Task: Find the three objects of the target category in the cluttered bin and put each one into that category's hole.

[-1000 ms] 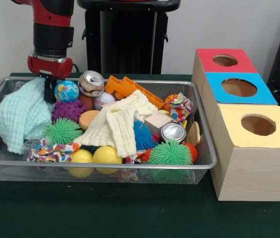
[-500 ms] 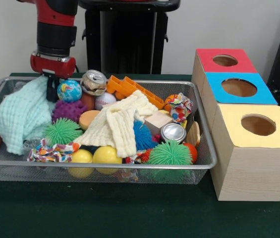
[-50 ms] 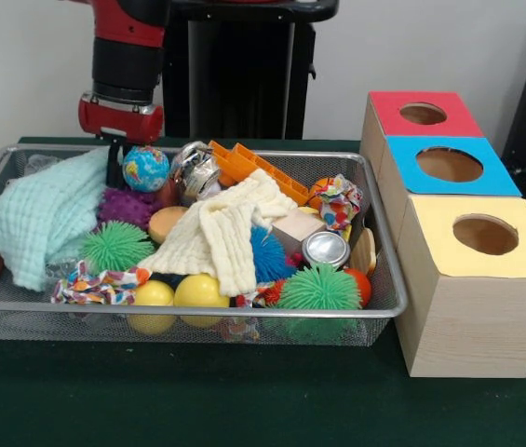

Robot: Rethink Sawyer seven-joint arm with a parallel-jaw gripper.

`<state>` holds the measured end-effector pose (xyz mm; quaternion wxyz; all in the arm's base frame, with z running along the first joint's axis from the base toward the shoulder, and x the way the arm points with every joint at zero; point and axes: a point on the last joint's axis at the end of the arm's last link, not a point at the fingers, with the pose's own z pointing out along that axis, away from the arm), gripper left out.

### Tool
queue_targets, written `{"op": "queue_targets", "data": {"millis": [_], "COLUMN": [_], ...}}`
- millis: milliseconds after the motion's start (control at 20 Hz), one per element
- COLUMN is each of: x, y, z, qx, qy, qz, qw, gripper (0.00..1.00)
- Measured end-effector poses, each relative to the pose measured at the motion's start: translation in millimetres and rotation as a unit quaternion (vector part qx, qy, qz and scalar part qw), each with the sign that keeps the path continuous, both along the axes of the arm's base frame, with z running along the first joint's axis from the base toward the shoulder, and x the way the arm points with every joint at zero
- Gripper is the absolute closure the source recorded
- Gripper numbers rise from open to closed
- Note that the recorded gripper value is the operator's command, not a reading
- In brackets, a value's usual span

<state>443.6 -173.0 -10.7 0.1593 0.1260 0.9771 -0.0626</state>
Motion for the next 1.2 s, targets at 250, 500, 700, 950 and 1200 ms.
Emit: {"op": "queue_targets", "data": {"millis": [250, 500, 700, 950, 1200], "x": [-3.6, -9.4, -11.4, -15.0, -17.1], "y": [-1.3, -2.0, -5.0, -15.2, -19.9], "z": [7.0, 14.5, 18.5, 25.3, 31.9], "qx": [0.000, 0.007, 0.016, 0.030, 0.041], "qy": [-0.001, 0.006, 0.014, 0.022, 0.030], "qz": [-0.004, -0.009, -0.015, -0.028, -0.034], "qw": [1.0000, 0.9999, 0.9997, 0.9989, 0.9981], "gripper": [1.00, 1.00, 1.00, 1.00, 1.00]}}
